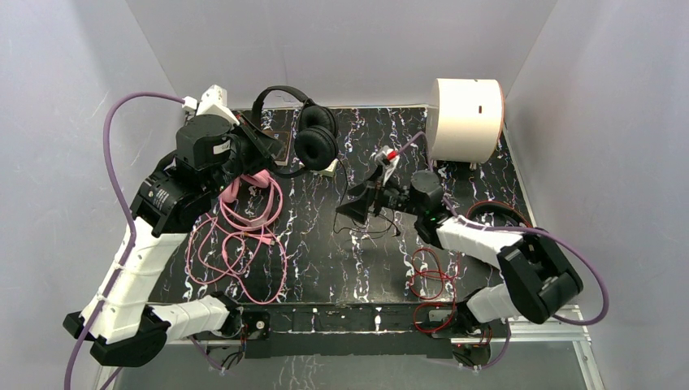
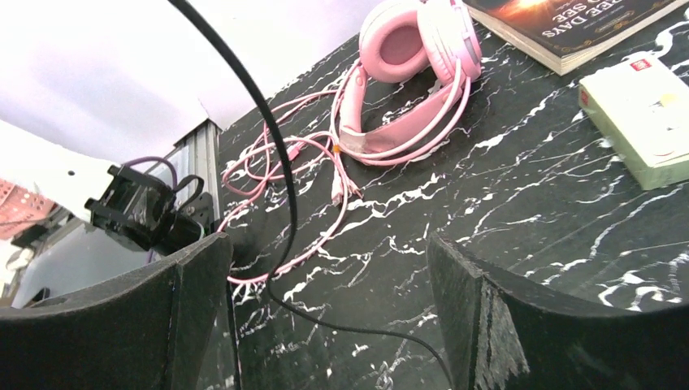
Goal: Wrap the headphones
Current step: Wrap the headphones cable around the headphones.
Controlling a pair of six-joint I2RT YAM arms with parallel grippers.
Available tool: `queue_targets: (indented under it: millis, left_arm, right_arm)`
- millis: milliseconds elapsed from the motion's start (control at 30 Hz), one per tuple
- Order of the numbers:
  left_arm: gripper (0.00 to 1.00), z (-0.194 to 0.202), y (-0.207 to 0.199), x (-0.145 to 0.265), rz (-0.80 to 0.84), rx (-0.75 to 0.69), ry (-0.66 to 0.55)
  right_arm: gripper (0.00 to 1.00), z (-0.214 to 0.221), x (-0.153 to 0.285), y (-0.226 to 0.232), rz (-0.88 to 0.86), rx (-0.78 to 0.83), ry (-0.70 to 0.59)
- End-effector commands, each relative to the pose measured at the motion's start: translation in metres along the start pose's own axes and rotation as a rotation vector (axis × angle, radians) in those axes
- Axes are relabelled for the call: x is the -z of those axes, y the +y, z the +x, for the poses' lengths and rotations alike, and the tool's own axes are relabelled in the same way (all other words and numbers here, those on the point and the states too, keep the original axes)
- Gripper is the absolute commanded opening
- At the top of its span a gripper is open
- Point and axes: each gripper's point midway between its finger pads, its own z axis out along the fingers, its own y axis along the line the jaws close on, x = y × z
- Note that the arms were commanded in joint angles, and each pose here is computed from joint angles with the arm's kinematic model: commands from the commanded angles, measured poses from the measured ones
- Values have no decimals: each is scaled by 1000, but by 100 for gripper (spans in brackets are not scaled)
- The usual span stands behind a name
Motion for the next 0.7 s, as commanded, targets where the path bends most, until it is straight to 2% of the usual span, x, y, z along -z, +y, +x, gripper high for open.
queue_targets:
  millis: [0,133,200,500,600,633,667]
  left_arm:
    - [0,-19,-22,10,80,48,-51]
    - [0,-25,-27,12,97,71,-70]
    - [0,-30,-30,15,105,90,-87]
    - [0,-54,-37,26,127,173,-185]
    - [0,-65,-37,29,122,199,-230]
    - [0,-70,-36,31,119,214,-255]
    - [0,-77,-35,33,113,236,-289]
  right_arm:
    - [95,-32,-29,8,41,25,-159]
    - [82,-20,-36,3,91,19,-236]
    - [78,-15,-41,5,84,51,-267]
    - [75,-12,-58,-6,175,178,-402]
    - [65,0,-61,-16,231,182,-390]
    - [57,5,-60,-22,253,176,-386]
    - [43,11,-60,-28,280,155,-384]
